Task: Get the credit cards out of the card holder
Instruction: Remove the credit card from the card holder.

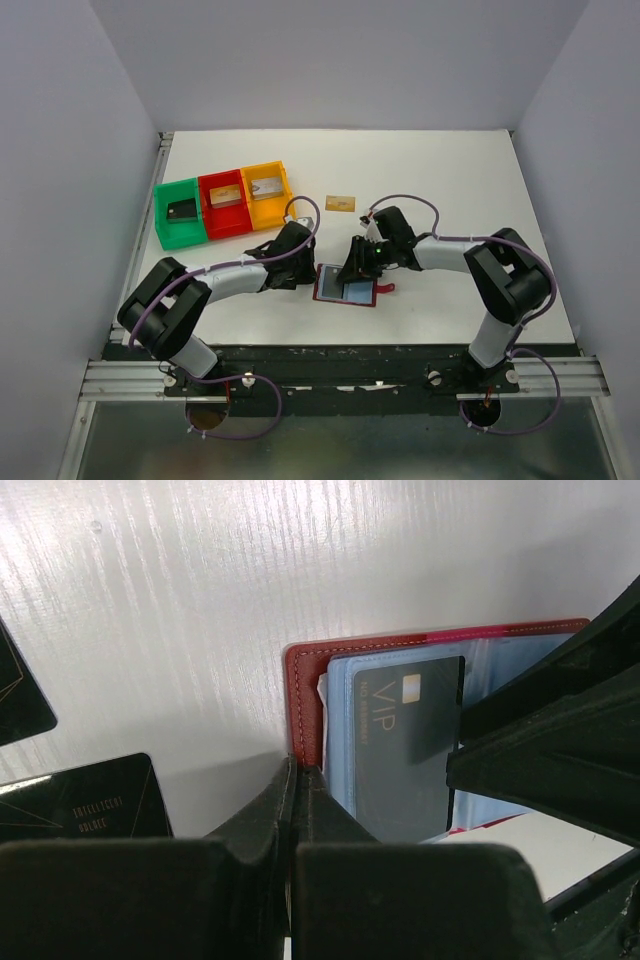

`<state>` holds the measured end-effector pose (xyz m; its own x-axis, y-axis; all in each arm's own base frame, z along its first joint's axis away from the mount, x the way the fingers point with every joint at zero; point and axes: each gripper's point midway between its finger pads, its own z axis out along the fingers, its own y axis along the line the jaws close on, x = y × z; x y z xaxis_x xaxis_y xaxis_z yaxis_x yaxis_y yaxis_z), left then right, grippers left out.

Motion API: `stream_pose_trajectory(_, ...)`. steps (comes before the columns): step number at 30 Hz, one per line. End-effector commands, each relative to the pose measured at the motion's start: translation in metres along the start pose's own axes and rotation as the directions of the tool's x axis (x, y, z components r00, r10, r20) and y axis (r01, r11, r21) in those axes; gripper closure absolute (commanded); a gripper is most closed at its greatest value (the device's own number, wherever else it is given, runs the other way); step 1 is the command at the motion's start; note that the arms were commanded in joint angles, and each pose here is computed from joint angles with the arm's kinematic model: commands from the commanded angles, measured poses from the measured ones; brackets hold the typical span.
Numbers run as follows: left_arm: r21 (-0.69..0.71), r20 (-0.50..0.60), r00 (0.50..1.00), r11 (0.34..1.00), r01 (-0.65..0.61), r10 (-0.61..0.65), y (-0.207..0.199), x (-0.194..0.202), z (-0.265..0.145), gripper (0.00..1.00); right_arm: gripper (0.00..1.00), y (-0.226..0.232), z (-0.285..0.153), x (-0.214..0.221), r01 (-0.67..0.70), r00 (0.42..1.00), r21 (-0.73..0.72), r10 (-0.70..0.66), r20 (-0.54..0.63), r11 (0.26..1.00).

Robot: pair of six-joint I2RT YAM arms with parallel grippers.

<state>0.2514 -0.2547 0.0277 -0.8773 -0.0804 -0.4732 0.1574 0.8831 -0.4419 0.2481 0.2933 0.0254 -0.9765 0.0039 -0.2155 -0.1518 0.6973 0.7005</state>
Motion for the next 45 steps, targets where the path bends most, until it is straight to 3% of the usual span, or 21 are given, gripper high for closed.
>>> stream_pose_trajectory(1,0.067,0.013,0.999,0.997,-0.033,0.032,-0.019,-0.002,-0.002,0.97,0.57,-0.013,0.012,0.012,-0.027,0.999,0.005,0.027,-0.028,1.000)
stream_pose_trajectory(12,0.080,0.032,0.997,0.994,-0.074,0.071,-0.028,-0.003,-0.006,0.97,0.57,-0.017,0.020,0.014,-0.043,0.998,-0.001,0.043,-0.052,0.999)
stream_pose_trajectory(25,0.129,0.167,0.985,0.989,-0.077,0.055,-0.037,-0.022,-0.026,0.97,0.54,-0.055,0.003,0.017,0.023,0.998,0.245,-0.007,-0.069,0.969)
stream_pose_trajectory(30,0.141,0.163,0.985,0.987,-0.080,0.057,-0.040,-0.022,-0.026,0.97,0.53,-0.054,0.004,0.018,0.022,0.997,0.239,-0.005,-0.072,0.971)
stream_pose_trajectory(37,0.008,0.127,0.991,0.999,-0.048,0.047,-0.017,-0.018,-0.023,0.99,0.50,-0.055,-0.010,0.014,0.041,0.999,0.284,-0.033,-0.033,0.958)
stream_pose_trajectory(45,-0.005,0.111,0.993,0.999,-0.044,0.045,-0.015,-0.017,-0.019,0.99,0.48,-0.047,-0.014,0.013,0.040,0.999,0.263,-0.035,-0.026,0.964)
